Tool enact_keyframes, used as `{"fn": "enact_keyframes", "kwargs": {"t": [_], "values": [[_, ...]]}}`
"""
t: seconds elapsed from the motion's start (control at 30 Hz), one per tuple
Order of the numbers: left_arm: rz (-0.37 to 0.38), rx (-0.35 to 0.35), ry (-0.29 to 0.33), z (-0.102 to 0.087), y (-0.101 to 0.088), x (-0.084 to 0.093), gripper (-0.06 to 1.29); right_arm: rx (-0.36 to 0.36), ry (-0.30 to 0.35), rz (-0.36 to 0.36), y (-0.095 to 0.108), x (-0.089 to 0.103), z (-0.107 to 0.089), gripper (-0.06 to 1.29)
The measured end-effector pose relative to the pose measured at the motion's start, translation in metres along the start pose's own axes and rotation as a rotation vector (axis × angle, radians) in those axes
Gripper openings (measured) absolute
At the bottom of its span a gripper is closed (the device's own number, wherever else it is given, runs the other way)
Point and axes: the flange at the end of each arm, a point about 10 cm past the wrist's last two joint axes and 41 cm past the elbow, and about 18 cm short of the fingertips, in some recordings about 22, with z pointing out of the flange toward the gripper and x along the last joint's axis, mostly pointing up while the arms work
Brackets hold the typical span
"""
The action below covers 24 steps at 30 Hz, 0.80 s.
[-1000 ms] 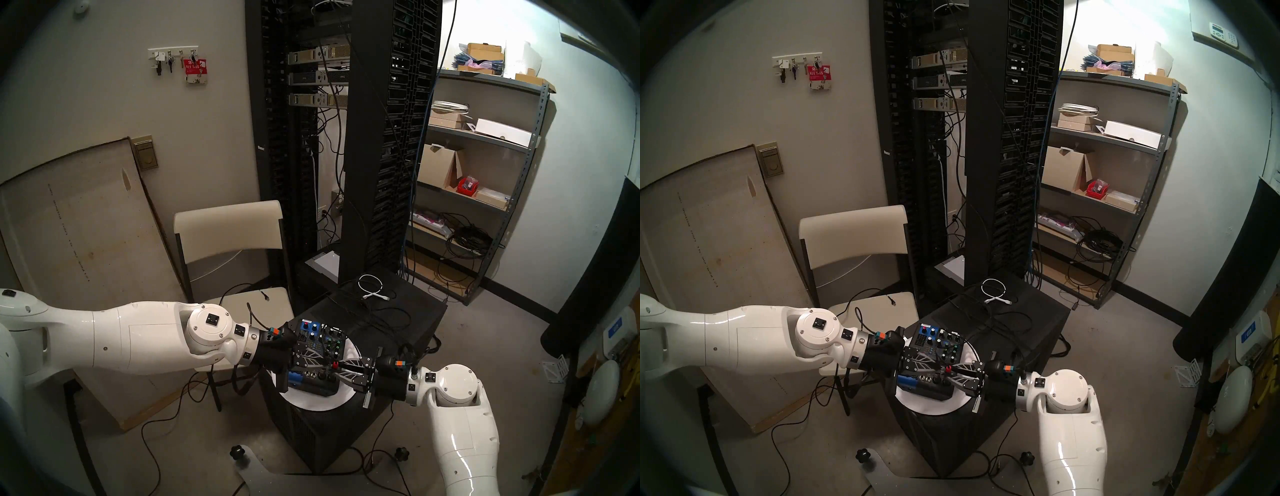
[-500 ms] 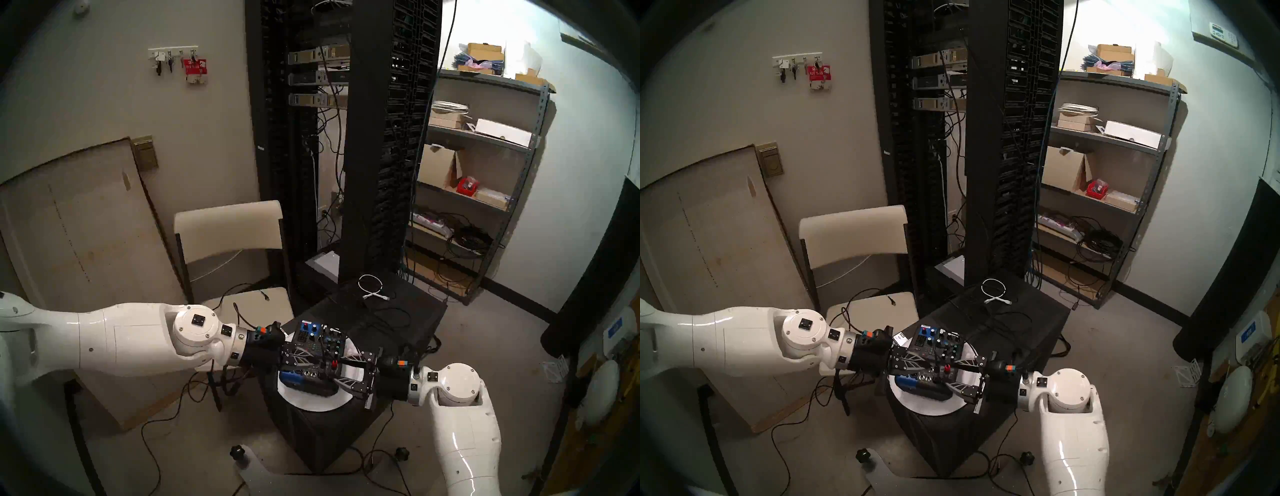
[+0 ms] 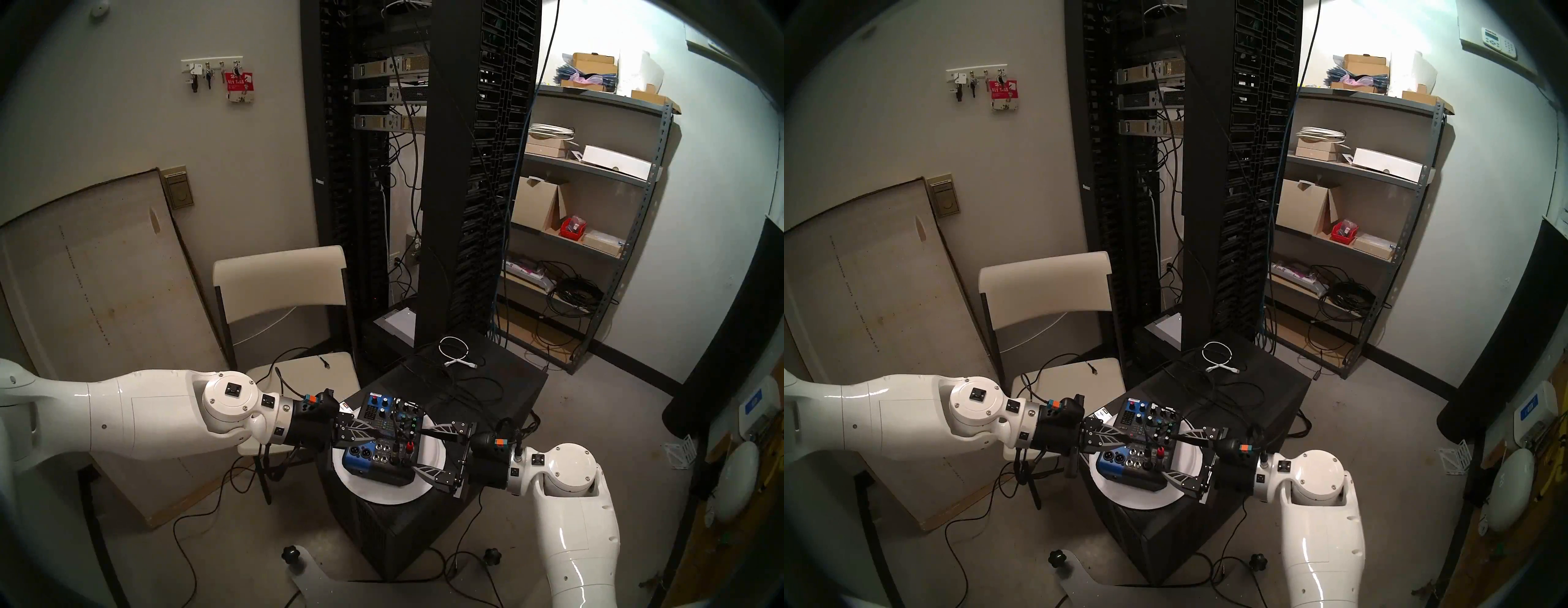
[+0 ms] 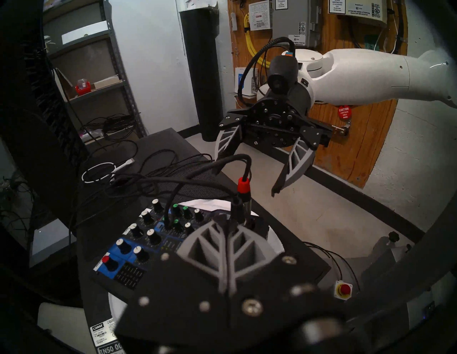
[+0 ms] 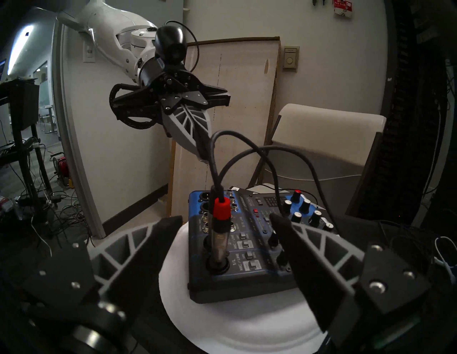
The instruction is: Insert aux cable
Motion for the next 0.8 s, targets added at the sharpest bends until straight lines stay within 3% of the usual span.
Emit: {"fn": "enact_keyframes", "kwargs": {"t": [0.43, 0.77, 0.8], "values": [[-0.012, 0.074, 0.009, -0.014, -0.023, -0.004, -0.02, -0.098, -0.029, -0.011, 0.019, -0.003, -0.029, 1.14], [-0.013, 0.099, 0.024, -0.013, -0.03, 0.0, -0.02, -0.143, -0.038, -0.013, 0.03, -0.005, -0.041, 1.14], [-0.015, 0.115, 0.041, -0.01, -0.036, 0.003, -0.02, -0.176, -0.043, -0.019, 0.04, -0.008, -0.049, 1.14]]}}
